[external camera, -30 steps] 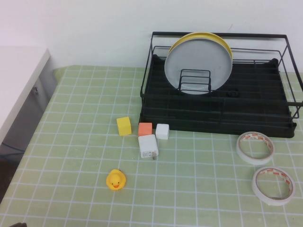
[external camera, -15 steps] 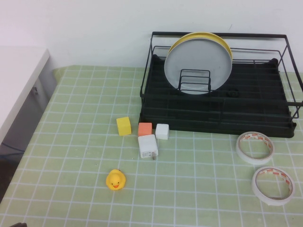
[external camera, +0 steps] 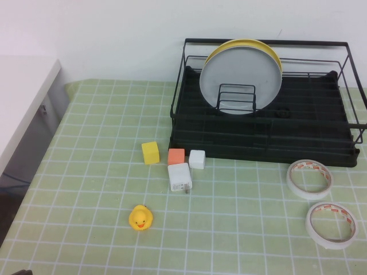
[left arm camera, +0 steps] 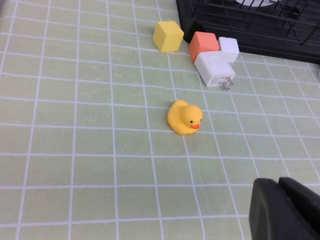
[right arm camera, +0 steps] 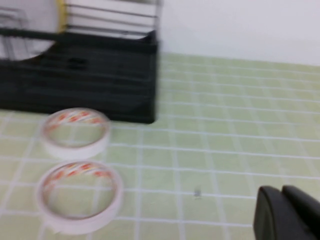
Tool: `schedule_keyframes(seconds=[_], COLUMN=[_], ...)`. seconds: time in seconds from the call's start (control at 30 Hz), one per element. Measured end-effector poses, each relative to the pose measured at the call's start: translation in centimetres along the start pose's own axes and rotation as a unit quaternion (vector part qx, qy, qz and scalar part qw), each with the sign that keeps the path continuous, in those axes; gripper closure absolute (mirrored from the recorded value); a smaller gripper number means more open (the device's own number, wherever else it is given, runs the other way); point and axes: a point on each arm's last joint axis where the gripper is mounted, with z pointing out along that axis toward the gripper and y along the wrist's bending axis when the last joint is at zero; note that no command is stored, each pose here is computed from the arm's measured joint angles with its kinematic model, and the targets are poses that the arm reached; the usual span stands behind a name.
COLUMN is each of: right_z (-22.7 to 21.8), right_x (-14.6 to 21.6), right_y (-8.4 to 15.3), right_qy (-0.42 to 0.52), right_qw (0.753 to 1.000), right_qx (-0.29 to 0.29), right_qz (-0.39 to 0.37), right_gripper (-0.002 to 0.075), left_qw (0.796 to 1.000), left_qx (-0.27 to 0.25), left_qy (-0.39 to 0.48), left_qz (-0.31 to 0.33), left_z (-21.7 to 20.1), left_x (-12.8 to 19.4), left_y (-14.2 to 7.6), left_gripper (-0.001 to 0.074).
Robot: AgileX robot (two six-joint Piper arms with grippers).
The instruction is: Place plate on rack
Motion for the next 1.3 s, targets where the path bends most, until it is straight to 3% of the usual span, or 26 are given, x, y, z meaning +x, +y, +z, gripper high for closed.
schedule_keyframes(seconds=[0.2, 1.3], right_z=[0.0, -0.04], right_x=[0.21, 0.23], right_y=[0.38, 0.45], right_qy=[0.01, 0.016], right_qw=[0.999, 0.999], right_qx=[-0.033, -0.037], right_qz=[0.001, 0.017], right_gripper=[0.0715, 0.0716], left_qw=[1.0, 1.0], left_qx=[0.0, 0.0], left_qy=[0.0, 0.0], left_qz=[0.0, -0.001], left_z=[0.0, 0.0], left_x=[0.0, 0.0], left_y=[0.0, 0.0], left_gripper=[0.0736, 0.0736])
